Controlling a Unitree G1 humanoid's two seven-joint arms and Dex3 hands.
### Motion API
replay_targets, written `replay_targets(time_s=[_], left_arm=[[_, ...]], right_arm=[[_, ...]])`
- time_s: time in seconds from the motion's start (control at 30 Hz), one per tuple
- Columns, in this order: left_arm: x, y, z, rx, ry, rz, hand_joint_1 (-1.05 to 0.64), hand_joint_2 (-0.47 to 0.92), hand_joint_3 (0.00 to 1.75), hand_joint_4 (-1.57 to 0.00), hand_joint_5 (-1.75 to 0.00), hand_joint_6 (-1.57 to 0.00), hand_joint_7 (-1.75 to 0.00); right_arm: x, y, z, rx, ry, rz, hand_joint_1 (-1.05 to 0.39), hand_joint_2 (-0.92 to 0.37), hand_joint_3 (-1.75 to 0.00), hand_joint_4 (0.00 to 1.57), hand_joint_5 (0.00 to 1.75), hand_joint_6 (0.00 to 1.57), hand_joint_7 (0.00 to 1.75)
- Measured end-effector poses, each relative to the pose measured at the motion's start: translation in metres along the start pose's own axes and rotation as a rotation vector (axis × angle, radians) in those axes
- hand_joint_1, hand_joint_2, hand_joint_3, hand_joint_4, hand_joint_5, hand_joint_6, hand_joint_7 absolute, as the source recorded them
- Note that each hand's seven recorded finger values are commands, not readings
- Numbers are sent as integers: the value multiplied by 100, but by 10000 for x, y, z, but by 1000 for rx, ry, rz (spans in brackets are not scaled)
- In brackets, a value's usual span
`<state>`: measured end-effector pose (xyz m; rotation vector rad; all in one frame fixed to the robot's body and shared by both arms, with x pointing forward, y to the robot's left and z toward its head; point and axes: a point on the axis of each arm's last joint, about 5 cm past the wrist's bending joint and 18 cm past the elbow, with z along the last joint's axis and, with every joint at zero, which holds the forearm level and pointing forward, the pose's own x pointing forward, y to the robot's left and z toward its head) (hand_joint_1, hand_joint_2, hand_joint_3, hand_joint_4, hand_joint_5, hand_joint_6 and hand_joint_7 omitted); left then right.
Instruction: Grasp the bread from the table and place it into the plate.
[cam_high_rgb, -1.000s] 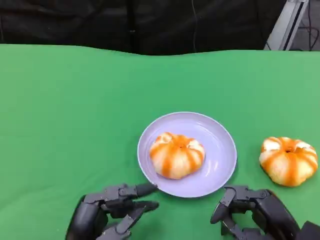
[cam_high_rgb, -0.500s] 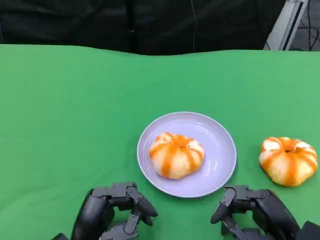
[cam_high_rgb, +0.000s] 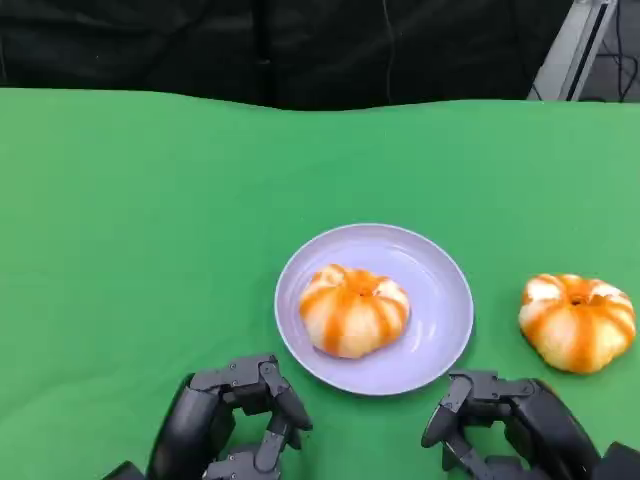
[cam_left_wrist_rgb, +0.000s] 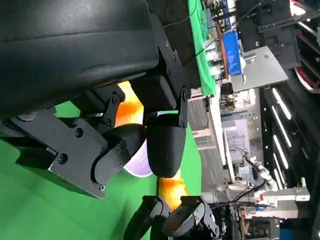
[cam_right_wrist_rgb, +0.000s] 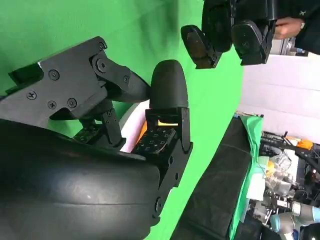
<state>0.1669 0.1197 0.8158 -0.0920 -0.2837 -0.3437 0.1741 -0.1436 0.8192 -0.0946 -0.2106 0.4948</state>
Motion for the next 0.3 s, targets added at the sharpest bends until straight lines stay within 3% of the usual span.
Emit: replay_targets(time_s=[0.3], left_arm=[[1,-3,0,-1,0,-1,-10,51,126,-87,-158,-93,-131]], right_arm=[[-3,-11,1,2,1,8,-13,-64,-92,79,152,84,117]])
